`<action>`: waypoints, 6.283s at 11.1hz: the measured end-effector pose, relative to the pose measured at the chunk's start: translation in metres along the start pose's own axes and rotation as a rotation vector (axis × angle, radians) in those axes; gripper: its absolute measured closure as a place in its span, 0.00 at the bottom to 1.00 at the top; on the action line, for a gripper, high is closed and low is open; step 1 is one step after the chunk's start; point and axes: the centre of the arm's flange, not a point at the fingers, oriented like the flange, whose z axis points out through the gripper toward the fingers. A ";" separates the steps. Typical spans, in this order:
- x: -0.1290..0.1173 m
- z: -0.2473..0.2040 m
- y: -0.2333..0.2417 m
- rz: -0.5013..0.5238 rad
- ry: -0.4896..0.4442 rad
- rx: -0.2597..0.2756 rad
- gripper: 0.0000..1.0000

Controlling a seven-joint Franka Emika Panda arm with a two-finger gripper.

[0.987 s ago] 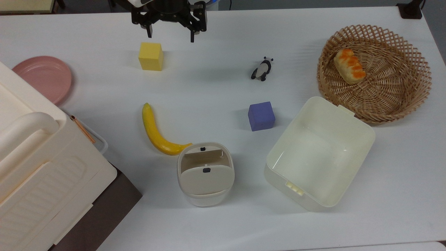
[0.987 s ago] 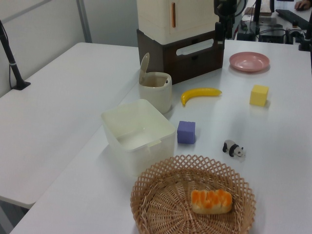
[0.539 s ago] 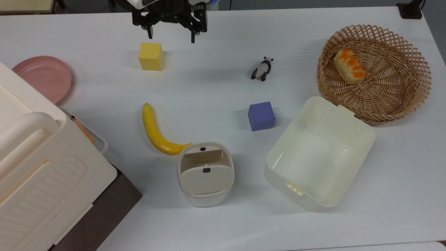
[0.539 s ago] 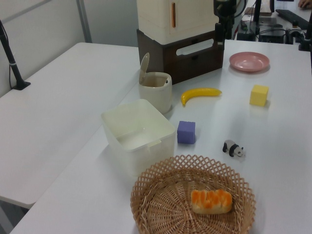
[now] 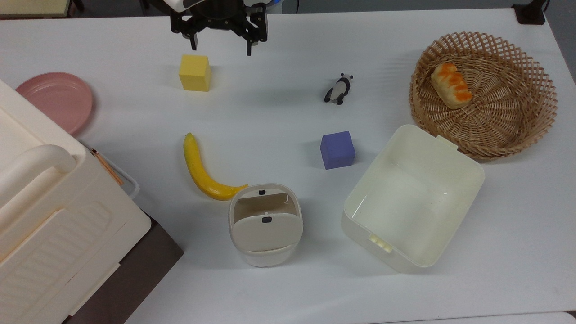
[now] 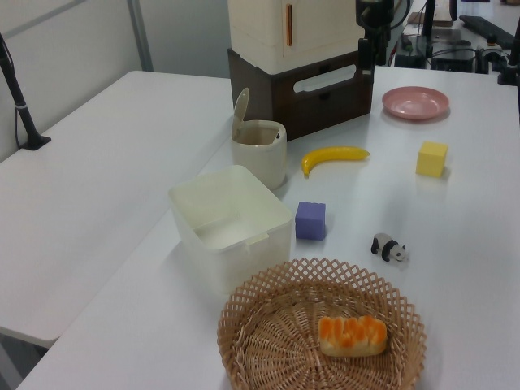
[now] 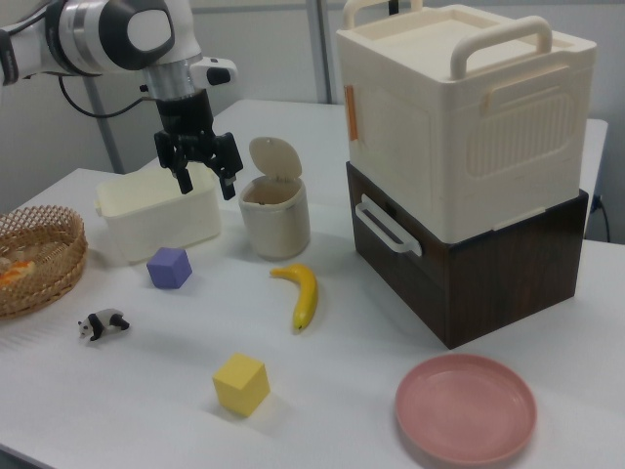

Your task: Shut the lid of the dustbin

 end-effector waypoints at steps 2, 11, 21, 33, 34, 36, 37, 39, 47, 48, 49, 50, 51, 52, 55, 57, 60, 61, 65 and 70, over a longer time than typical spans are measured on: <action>0.000 0.000 0.000 0.000 -0.001 0.001 0.00; 0.000 0.001 -0.001 -0.001 -0.003 0.008 0.00; 0.004 0.008 -0.004 -0.008 -0.011 0.016 0.00; 0.080 0.000 -0.039 -0.029 0.415 0.081 0.61; 0.090 0.002 -0.043 -0.027 0.462 0.083 0.63; 0.111 0.006 -0.051 0.013 0.604 0.086 0.73; 0.118 0.006 -0.054 0.038 0.664 0.090 0.75; 0.133 0.006 -0.061 0.074 0.789 0.105 0.75; 0.166 0.044 -0.082 0.060 0.926 0.112 0.87; 0.169 0.055 -0.083 0.058 0.912 0.109 0.89; 0.173 0.067 -0.085 0.056 0.897 0.104 0.96; 0.174 0.074 -0.085 0.055 0.888 0.100 0.96; 0.175 0.079 -0.085 0.056 0.882 0.097 0.96; 0.175 0.080 -0.082 0.058 0.879 0.093 0.98; 0.168 0.083 -0.071 0.072 0.827 0.082 0.99; 0.162 0.088 -0.068 0.078 0.744 0.073 0.99; 0.155 0.100 -0.066 0.066 0.637 0.056 0.99; 0.153 0.105 -0.066 0.060 0.615 0.052 0.99; 0.147 0.129 -0.069 0.042 0.559 0.044 0.99; 0.145 0.135 -0.071 0.033 0.547 0.042 0.99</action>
